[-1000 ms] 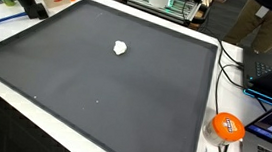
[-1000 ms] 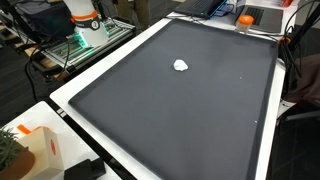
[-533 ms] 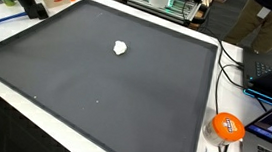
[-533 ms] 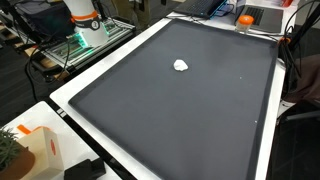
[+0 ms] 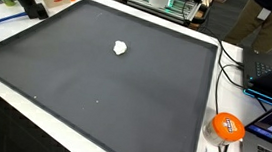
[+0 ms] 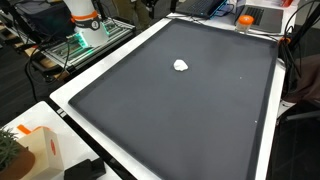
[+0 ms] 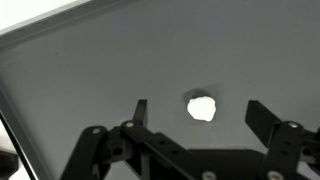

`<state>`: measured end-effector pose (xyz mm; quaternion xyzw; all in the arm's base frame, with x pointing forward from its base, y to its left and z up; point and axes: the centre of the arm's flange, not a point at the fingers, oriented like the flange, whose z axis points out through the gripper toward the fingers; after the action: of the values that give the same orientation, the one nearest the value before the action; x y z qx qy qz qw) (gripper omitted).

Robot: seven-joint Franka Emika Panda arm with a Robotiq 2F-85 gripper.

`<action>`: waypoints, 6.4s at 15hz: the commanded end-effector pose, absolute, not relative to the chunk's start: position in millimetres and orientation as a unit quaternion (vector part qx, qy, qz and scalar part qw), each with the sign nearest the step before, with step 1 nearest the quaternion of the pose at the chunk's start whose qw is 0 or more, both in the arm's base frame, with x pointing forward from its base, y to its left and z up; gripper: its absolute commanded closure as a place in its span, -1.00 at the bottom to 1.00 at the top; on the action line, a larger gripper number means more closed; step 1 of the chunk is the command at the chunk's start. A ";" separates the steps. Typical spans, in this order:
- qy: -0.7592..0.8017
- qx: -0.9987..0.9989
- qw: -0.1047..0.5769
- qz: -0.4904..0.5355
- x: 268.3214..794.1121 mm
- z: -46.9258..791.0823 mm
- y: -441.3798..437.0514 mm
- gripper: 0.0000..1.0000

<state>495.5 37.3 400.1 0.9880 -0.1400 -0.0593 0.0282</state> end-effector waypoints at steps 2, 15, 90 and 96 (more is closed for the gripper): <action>-0.147 0.988 -0.002 -0.037 513.9 397.8 41.6 -1.00; -0.120 0.990 0.040 -0.057 600.2 377.5 77.8 -1.00; -0.094 0.920 0.048 -0.377 708.0 183.1 51.4 -1.00; -0.104 0.930 0.037 -0.351 664.2 193.9 47.4 -1.00</action>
<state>705.4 52.1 185.7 0.9212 -0.0987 -0.3736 0.0460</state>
